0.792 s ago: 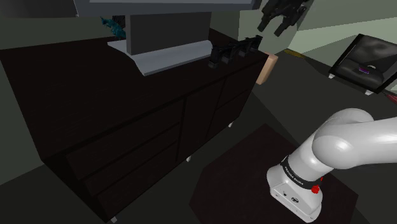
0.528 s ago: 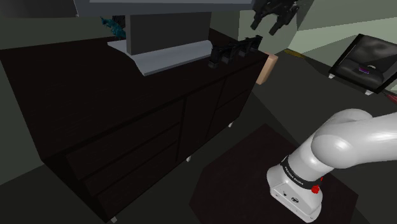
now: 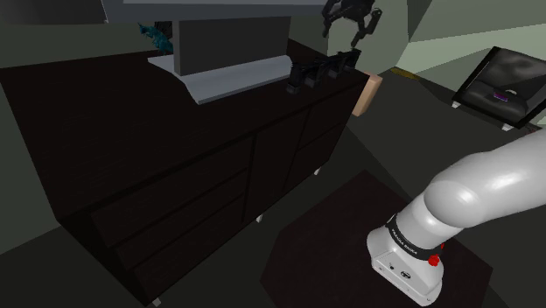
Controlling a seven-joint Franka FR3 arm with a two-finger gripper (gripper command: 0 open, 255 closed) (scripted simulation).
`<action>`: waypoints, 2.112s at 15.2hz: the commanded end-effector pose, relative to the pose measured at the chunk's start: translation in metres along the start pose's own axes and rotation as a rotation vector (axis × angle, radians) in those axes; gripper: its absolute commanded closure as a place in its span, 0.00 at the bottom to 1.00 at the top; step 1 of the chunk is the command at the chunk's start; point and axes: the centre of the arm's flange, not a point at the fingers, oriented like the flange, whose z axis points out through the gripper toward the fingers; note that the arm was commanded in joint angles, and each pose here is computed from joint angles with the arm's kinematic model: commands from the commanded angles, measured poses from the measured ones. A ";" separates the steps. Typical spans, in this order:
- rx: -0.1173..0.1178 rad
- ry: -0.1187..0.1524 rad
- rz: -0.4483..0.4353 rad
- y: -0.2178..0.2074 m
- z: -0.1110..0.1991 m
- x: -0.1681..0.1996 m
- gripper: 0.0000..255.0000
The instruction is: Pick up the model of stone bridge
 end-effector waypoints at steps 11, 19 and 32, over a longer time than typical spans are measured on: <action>-0.115 -0.073 0.565 0.020 0.066 0.154 0.00; -0.156 -0.098 0.763 0.051 0.107 0.199 0.00; -0.156 -0.098 0.763 0.055 0.130 0.197 1.00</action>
